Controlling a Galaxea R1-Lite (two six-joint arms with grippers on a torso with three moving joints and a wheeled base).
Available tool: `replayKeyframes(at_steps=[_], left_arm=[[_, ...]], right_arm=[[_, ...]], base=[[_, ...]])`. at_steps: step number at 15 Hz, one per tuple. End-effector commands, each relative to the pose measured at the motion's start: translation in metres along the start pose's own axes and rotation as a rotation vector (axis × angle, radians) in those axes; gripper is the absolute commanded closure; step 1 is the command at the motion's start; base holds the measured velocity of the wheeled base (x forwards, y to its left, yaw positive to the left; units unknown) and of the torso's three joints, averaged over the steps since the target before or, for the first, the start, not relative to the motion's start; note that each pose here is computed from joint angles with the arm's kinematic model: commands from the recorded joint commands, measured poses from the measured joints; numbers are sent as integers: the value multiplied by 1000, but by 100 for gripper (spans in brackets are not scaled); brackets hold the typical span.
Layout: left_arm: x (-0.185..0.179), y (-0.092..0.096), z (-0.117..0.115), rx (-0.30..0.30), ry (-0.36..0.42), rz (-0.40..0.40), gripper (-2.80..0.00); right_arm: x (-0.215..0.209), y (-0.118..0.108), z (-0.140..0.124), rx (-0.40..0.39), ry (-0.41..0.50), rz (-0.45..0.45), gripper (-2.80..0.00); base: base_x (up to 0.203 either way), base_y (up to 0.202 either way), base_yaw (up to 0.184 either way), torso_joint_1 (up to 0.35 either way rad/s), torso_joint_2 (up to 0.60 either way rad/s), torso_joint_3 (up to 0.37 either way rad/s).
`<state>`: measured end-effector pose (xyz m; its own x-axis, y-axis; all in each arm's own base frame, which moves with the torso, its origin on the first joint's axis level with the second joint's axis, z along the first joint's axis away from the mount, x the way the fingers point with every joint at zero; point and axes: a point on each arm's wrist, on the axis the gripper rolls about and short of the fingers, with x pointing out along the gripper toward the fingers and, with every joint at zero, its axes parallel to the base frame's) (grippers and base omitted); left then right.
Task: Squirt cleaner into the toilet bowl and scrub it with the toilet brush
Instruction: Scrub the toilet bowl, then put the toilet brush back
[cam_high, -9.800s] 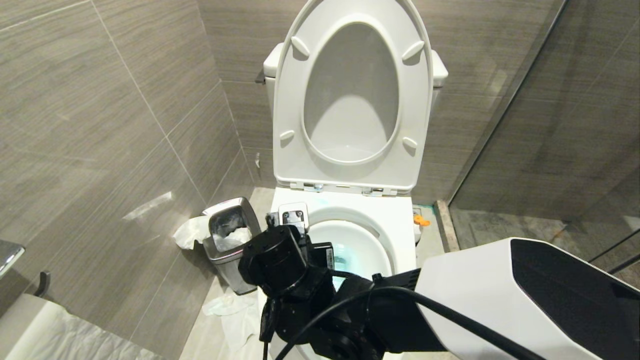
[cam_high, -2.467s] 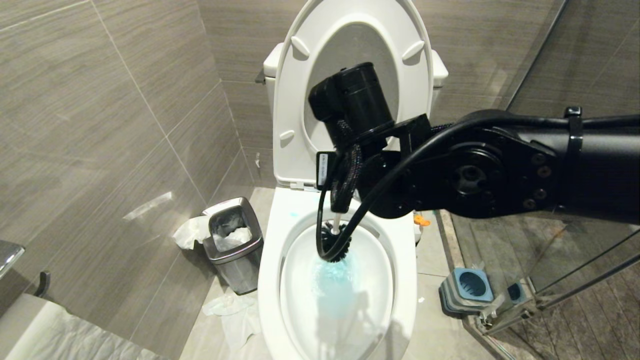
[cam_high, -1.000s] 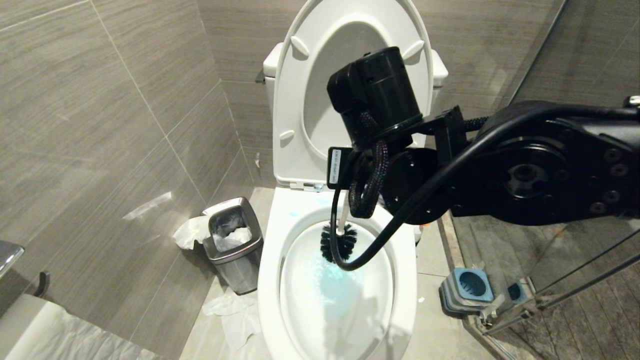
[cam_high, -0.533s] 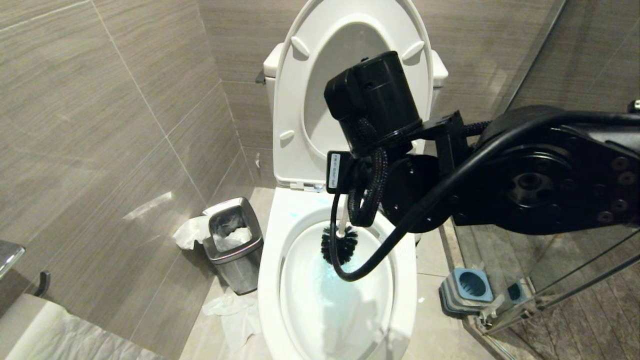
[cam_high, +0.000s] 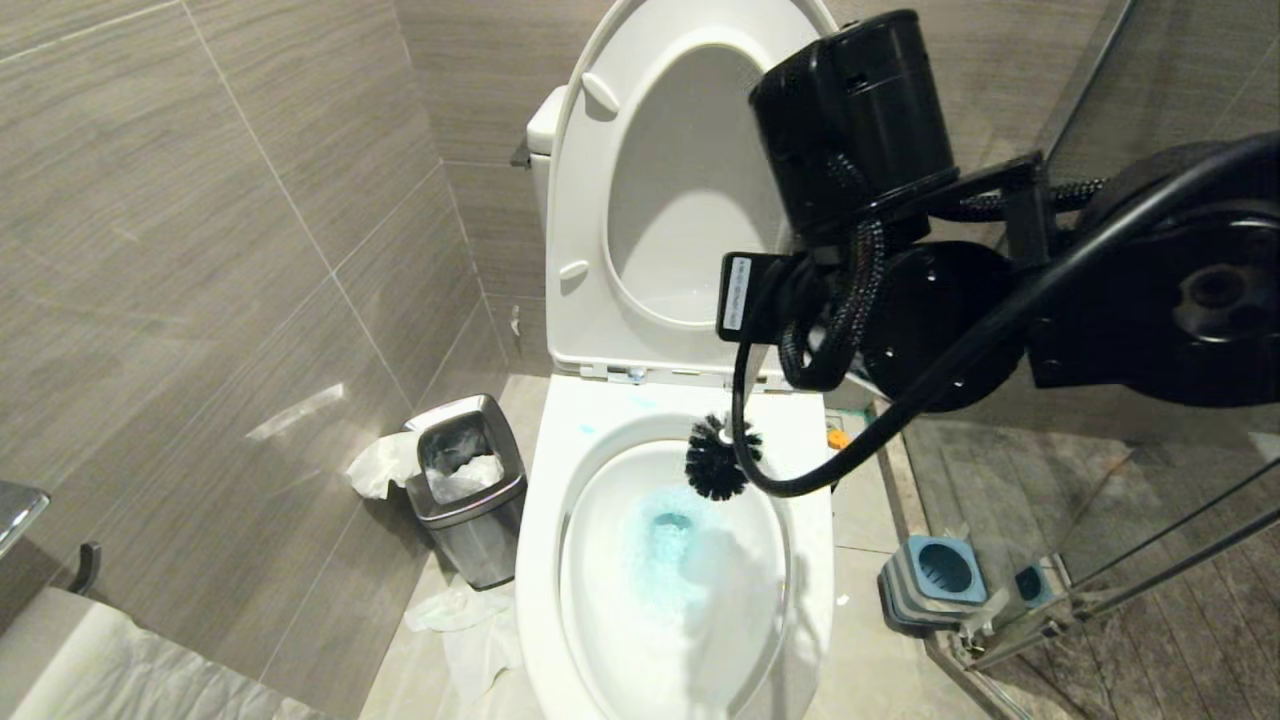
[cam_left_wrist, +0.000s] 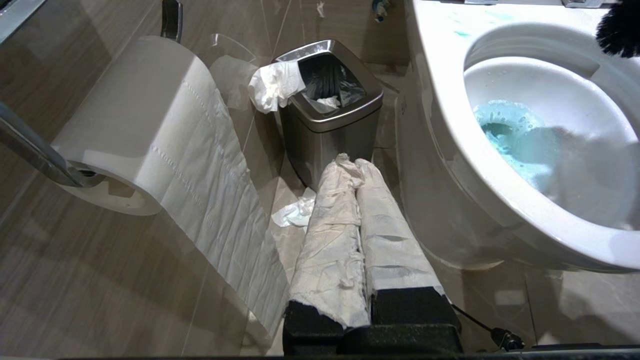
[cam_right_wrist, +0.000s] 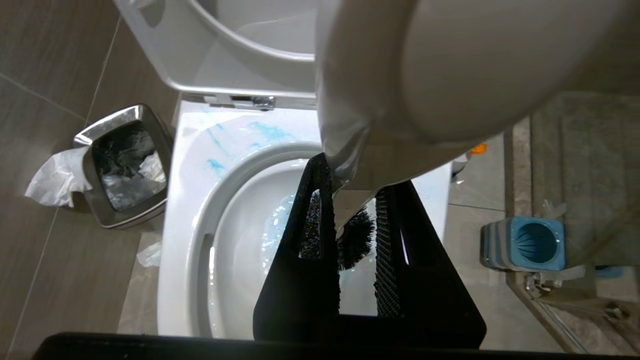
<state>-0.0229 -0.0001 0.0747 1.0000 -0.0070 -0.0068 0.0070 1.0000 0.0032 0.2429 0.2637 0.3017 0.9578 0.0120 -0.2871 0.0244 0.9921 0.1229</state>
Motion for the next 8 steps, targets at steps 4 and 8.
replayKeyframes(at_steps=[4,8], left_arm=[[0,0,0,0,2,-1,0],[0,0,0,0,2,-1,0]], right_arm=[[-13,-27,14,24,-13,-23,0],[-16,-29,13,23,-13,-24,0]], base=[[0,0,0,0,0,0],[0,0,0,0,0,0]])
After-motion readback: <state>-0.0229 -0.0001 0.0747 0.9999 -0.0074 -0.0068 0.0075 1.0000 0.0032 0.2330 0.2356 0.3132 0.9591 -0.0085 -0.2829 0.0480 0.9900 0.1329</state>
